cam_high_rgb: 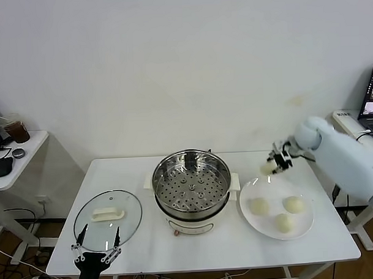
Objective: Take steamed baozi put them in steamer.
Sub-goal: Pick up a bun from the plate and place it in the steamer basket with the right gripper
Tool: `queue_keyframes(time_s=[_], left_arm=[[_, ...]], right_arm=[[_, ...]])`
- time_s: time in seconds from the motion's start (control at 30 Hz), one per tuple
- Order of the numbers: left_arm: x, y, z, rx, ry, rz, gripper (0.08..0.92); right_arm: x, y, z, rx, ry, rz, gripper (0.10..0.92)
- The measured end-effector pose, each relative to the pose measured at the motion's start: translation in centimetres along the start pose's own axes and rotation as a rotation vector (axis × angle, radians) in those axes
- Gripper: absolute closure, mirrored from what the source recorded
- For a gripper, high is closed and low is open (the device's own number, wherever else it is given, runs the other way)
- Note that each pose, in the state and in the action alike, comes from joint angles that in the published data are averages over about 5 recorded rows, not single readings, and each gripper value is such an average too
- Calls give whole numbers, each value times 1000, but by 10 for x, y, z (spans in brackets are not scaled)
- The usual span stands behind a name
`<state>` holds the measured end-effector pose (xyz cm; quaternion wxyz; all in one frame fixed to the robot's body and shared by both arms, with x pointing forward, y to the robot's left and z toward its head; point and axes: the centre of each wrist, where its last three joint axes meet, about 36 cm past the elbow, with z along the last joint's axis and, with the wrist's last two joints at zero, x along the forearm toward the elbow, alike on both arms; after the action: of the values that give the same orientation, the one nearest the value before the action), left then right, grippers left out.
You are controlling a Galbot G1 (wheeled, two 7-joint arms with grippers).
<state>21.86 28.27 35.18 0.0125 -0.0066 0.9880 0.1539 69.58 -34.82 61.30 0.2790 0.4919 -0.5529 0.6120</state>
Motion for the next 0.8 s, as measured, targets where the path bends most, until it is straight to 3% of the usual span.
queue_keyframes(time_s=[0.17,0.33,0.57,0.8], left_arm=[[-4,3,-3,-1,-14,0,177],[-5,7,-5,-5,-21,-5,177],[-4,13,-8,-6,-26,-20,177],[-2,17,-14,-7,-32,-38,177]], right_arm=[[40,-39,-44,112,-83,47,539],[47,-66,-101,248,-162,41,538],[19,-89,-188,482,-235,-28,539],[-23,-95,-249,737,-247,-94,538]])
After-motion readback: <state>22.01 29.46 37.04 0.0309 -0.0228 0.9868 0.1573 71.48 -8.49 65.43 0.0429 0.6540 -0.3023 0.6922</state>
